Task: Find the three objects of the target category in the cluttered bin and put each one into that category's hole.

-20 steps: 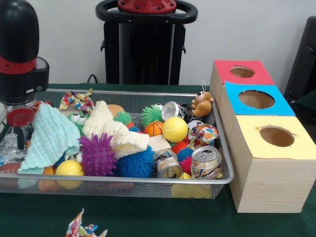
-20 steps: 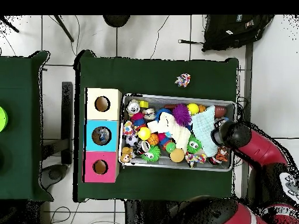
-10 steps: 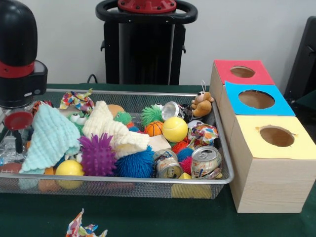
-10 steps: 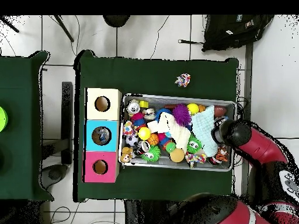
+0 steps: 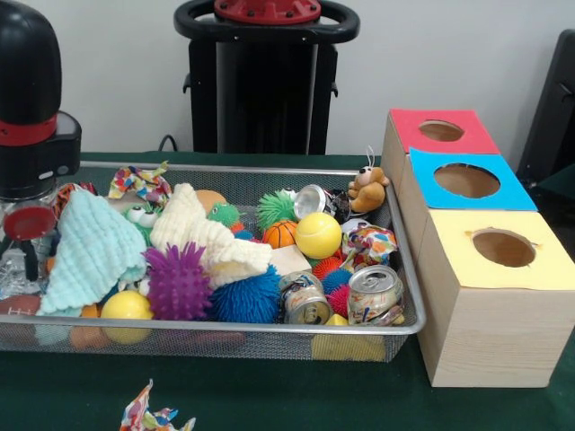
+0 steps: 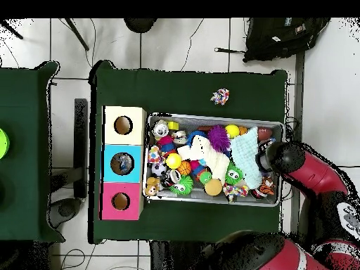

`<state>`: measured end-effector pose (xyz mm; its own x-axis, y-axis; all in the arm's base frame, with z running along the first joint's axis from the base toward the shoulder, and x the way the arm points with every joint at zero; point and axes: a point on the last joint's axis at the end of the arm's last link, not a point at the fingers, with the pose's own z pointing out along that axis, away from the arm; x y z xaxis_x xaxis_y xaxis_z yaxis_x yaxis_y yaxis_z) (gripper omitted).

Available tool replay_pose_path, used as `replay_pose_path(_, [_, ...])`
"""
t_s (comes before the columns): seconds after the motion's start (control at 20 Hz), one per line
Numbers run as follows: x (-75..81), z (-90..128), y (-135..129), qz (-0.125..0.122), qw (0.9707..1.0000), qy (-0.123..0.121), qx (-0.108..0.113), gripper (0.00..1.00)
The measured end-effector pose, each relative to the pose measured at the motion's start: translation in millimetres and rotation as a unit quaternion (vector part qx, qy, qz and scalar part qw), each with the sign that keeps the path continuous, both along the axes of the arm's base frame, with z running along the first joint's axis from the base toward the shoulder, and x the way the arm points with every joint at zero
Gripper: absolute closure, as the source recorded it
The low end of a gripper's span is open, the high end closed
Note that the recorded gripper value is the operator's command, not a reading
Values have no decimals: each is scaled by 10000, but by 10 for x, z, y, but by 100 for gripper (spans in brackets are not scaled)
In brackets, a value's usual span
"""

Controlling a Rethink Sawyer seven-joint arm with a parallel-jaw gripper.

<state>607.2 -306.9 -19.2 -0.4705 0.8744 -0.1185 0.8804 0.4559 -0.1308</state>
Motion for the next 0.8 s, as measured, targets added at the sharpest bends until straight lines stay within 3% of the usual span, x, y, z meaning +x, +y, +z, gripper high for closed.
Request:
replay_pose_path(0.45, [80, 33, -63, -2, 10000, 6, -21, 0])
replay_pose_path(0.5, [94, 40, -73, 1, 10000, -7, -33, 100])
replay_pose_path(0.8, [217, -13, -114, 102, 9996, -182, -206, 100])
